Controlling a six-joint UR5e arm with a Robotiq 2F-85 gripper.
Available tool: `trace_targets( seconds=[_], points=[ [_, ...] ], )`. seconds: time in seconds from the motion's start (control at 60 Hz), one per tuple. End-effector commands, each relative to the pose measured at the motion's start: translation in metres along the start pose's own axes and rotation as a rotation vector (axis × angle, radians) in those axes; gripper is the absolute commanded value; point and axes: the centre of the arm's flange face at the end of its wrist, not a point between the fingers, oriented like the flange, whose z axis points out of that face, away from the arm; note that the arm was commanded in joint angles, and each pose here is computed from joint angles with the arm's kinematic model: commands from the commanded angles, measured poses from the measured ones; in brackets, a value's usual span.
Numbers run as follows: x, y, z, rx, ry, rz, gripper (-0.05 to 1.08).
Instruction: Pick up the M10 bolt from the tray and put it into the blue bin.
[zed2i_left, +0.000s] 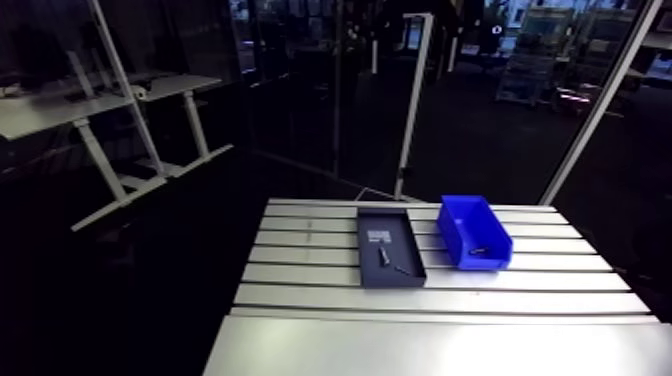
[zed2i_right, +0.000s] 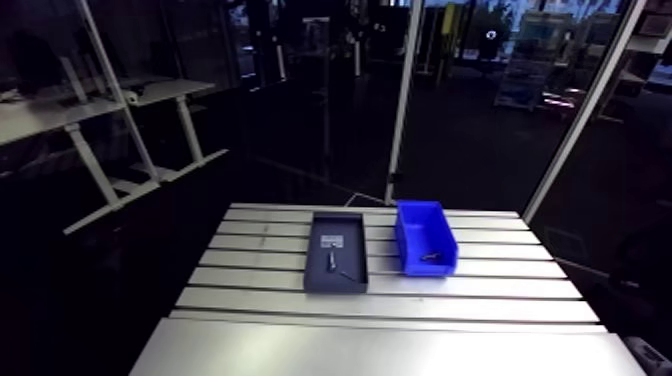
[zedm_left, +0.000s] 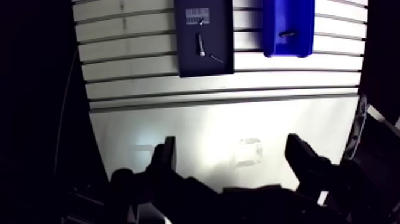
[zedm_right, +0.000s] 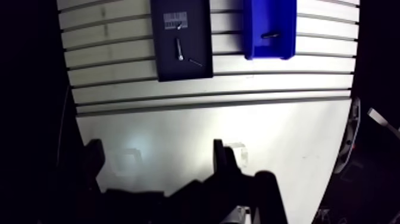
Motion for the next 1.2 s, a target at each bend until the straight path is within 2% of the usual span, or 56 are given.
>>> trace_targets(
  seconds=[0.017, 0.7, 0.95, 1.2],
  points=[
    [-0.01, -0.014, 0.019, 0.078, 0.0, 0.017, 0.01],
    [-0.011, -0.015, 0.022, 0.076, -0.006, 0.015, 0.01],
    [-0.009, -0.014, 0.029, 0.065, -0.013, 0.017, 0.01],
    [-0.003, -0.016, 0.05, 0.063, 0.019, 0.004, 0.01]
  ],
)
